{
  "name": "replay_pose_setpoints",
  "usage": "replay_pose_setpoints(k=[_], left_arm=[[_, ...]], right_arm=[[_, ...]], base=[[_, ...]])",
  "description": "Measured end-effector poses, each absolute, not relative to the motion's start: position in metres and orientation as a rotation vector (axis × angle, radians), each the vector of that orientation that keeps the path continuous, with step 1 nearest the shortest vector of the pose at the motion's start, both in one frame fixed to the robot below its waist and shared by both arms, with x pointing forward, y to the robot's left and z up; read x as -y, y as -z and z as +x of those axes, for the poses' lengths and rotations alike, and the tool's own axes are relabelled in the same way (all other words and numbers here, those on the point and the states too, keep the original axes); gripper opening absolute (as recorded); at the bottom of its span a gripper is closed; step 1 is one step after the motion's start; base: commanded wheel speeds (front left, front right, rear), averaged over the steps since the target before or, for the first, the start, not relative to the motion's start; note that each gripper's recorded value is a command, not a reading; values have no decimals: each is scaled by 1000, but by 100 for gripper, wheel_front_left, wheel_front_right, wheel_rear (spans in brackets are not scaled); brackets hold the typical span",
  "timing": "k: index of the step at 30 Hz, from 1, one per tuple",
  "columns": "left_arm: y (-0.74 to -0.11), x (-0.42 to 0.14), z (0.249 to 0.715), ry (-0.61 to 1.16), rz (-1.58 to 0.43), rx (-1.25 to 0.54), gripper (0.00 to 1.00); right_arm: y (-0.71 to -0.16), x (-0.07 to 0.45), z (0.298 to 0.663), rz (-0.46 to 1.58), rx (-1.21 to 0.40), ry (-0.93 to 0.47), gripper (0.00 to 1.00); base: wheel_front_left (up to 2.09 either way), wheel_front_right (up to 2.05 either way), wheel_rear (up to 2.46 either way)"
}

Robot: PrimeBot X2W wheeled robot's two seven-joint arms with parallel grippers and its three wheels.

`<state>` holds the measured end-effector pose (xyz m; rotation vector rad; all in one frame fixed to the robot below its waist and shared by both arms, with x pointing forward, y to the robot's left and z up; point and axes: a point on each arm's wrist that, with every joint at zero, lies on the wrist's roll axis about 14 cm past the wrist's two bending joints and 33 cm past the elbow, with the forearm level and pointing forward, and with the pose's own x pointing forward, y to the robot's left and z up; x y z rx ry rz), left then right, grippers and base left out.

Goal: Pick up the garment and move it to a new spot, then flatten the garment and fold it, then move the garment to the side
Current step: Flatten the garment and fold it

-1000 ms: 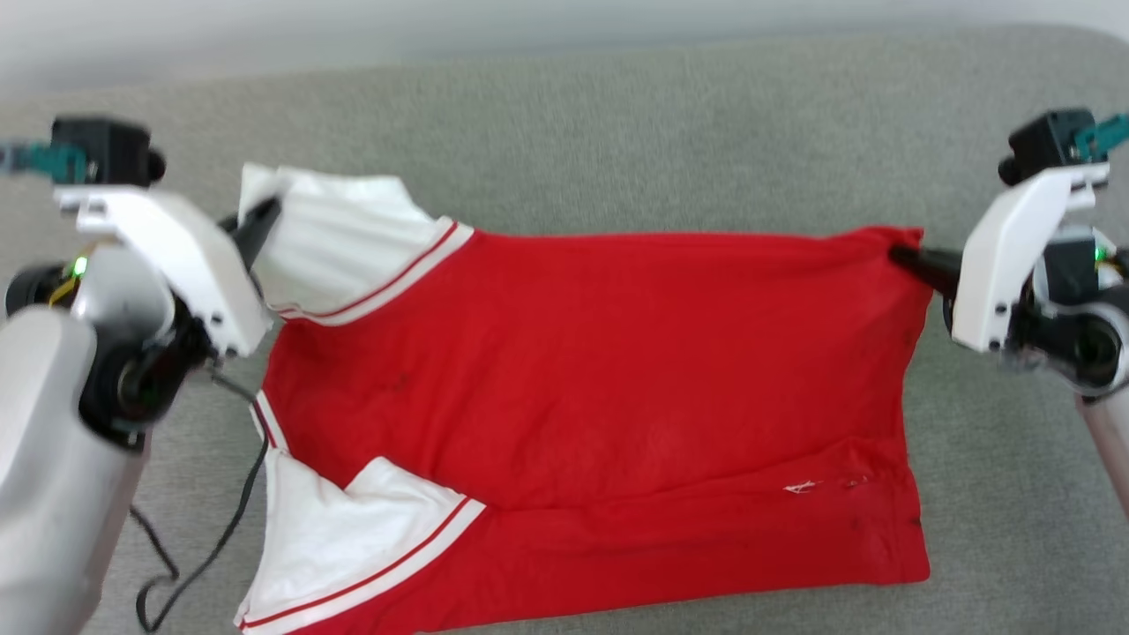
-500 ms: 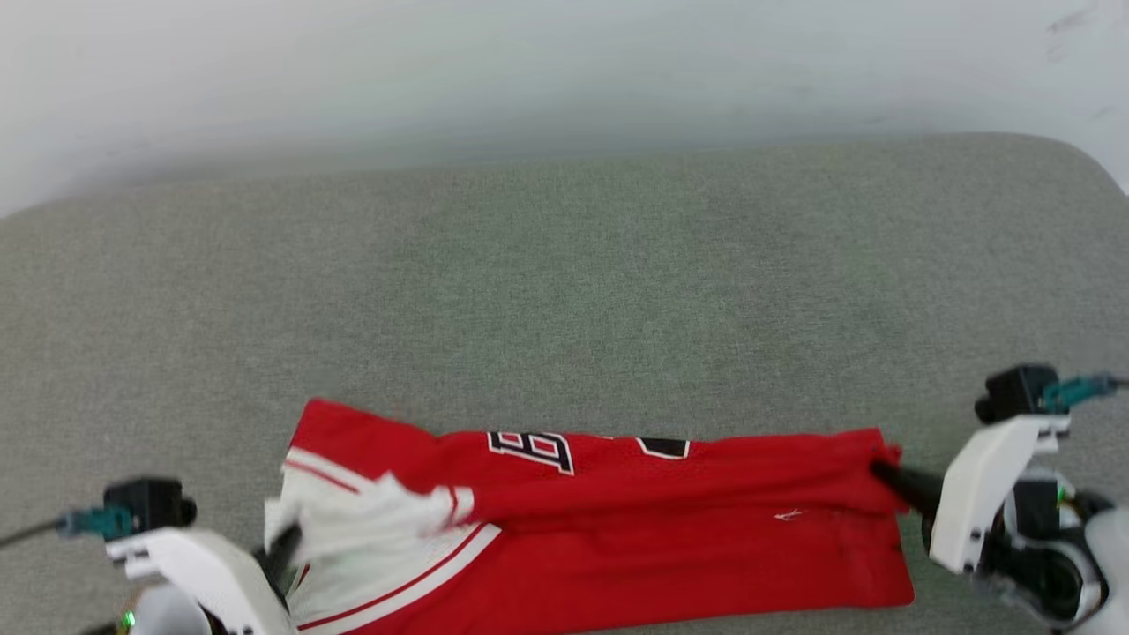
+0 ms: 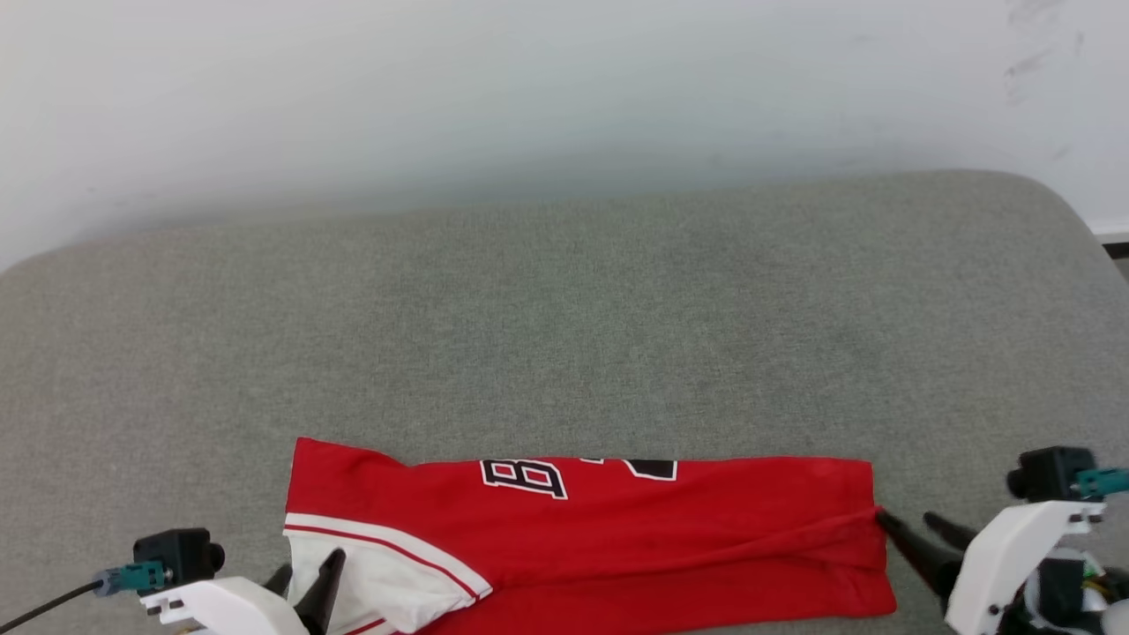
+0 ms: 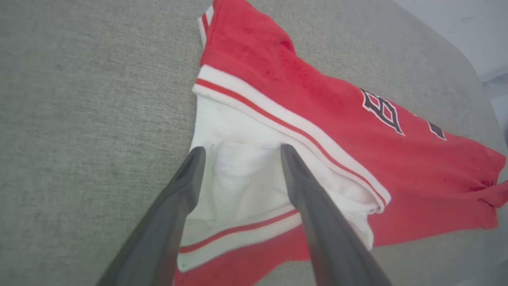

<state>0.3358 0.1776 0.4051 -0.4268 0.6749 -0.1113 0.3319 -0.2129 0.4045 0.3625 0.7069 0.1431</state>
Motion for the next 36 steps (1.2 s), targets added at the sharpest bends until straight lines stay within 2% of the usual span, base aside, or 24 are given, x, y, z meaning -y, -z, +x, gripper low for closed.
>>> replay_pose_setpoints(k=[2,7,16,25,36], left_arm=[[-429,-176,349,126,-400,-552,100],[-482,-175,370,138,-351,-303,100],[-560,-183,382,86,-251,88,100],[-581,-199,376,5,-173,210,100],[-563,-211,372,-51,-154,169,100]], right_arm=[[-429,225,336,334,-627,-133,100],[-460,248,337,299,-581,-100,100],[-462,258,338,267,-727,-75,100],[-427,222,345,305,-883,-118,100],[-371,176,341,413,-1091,-184,100]], base=[[0,0,0],[0,0,0],[0,0,0],[0,0,0],[0,0,0]])
